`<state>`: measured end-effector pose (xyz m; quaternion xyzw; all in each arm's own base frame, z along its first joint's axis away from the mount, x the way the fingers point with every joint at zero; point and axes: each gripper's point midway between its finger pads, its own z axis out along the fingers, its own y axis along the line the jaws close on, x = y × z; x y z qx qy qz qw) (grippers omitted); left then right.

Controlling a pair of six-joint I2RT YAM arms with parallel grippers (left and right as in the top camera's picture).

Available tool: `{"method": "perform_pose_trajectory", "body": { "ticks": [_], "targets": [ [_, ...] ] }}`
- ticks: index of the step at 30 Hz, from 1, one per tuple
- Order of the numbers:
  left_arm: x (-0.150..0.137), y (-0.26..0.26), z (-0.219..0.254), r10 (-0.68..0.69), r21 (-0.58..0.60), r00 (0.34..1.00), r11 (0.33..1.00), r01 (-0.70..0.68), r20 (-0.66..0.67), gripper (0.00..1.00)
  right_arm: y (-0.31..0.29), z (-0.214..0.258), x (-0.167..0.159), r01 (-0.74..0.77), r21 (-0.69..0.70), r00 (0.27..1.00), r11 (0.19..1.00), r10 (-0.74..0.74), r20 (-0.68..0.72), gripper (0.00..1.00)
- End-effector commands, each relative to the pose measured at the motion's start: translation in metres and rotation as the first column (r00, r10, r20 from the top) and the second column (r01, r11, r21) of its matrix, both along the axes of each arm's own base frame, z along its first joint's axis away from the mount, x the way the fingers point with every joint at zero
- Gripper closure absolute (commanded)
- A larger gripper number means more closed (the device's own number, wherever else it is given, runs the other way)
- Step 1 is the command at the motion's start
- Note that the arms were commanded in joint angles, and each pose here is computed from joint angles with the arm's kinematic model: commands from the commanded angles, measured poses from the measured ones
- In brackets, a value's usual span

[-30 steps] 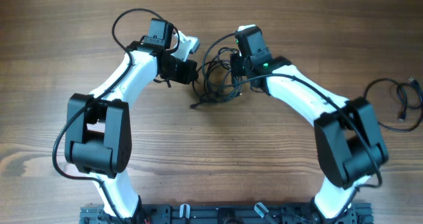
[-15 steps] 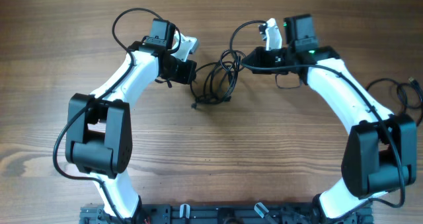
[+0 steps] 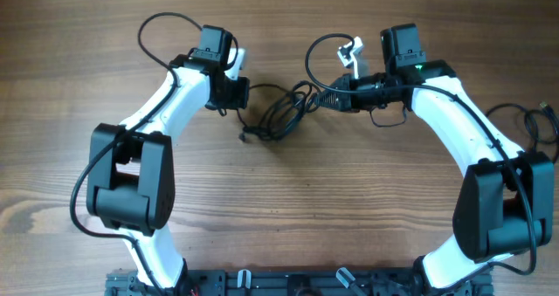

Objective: Untangle cables
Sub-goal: 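Pull the right gripper rightward, stretching a cable out of the bundle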

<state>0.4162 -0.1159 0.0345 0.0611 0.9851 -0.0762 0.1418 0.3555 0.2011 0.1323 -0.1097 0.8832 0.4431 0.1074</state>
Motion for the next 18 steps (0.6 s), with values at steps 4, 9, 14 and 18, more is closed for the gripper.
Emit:
{"method": "perform_pose_trajectory", "body": {
  "ticks": [4,9,14,18],
  "targets": [
    [0.003,0.035,-0.008,0.125,0.132,0.992,0.983,-0.125,0.010,0.96,-0.023,-0.012,-0.007,0.019,-0.159,1.000,0.987,-0.017,0.015,0.96],
    [0.003,0.037,-0.008,0.132,0.132,0.991,0.982,-0.132,0.009,0.96,-0.060,-0.041,-0.007,0.084,-0.402,0.996,0.912,-0.091,0.002,0.96],
    [0.003,0.038,-0.008,0.134,0.132,0.991,0.982,-0.134,0.009,0.96,-0.100,-0.057,-0.006,0.166,-0.603,0.980,0.780,-0.197,0.015,0.96],
    [0.003,0.038,-0.008,0.135,0.132,0.991,0.982,-0.135,0.009,0.96,-0.101,-0.060,-0.007,0.176,-0.610,0.976,0.773,-0.219,0.003,0.96]
  ]
}}
